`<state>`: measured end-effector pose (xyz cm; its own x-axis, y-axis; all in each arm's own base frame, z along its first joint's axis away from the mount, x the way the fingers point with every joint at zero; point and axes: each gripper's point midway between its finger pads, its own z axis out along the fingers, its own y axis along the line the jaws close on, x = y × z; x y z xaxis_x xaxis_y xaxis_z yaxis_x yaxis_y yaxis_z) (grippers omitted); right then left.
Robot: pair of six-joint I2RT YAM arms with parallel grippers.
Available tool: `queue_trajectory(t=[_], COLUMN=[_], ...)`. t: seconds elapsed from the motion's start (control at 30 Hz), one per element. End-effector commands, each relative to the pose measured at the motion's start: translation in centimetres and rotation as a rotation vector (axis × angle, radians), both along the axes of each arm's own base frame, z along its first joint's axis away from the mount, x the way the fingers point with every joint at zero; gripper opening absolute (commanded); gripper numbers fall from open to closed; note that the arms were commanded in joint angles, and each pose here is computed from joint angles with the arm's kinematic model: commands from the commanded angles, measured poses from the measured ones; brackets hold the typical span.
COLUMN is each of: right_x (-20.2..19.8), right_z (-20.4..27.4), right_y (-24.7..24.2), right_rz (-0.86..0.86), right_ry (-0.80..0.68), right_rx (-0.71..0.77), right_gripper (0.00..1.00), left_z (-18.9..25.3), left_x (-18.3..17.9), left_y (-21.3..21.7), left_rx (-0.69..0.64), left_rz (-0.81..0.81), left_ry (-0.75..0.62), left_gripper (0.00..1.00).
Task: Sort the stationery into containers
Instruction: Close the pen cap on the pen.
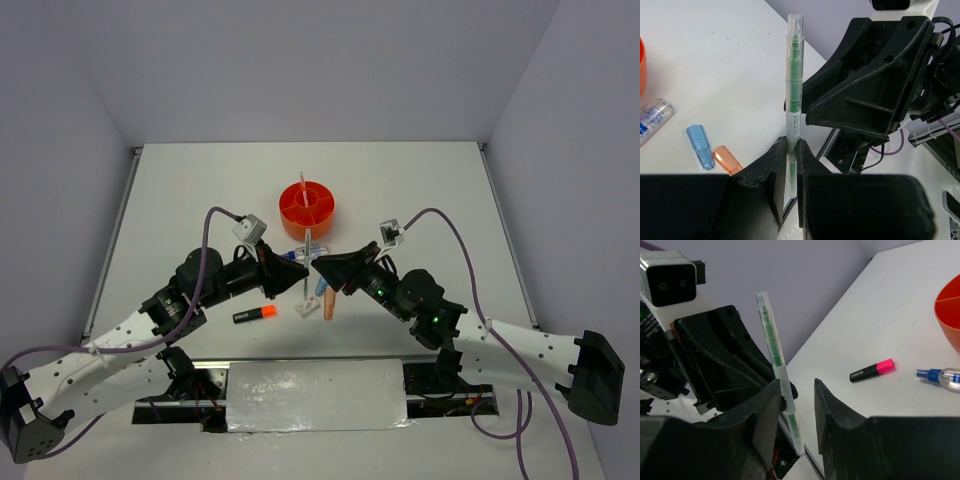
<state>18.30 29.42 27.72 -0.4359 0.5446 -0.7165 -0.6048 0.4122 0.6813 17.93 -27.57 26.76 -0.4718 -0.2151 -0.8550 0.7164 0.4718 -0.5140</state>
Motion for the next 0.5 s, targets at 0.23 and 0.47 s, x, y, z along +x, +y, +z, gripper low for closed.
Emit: queue_trajectory(t=[0.23, 0.47], right_x=[-0.3, -0.2], right_z=[2.8, 4.4], right_y=[1.3, 2.0], right_rz=[0.051, 0.060], right_ry=[-0.127, -0.149], right_rx=[-0.028, -0.015], right_gripper=[0.43, 0.38], left_z=[2.0, 1.0], left_x=[-1.8, -2.0], left_y=[-1.1, -1.3], left_rx=[-0.075, -0.052], left_rz=[-0.127, -0.143], left_ry=[-0.085, -0.072], left_gripper=[0.00, 0.00])
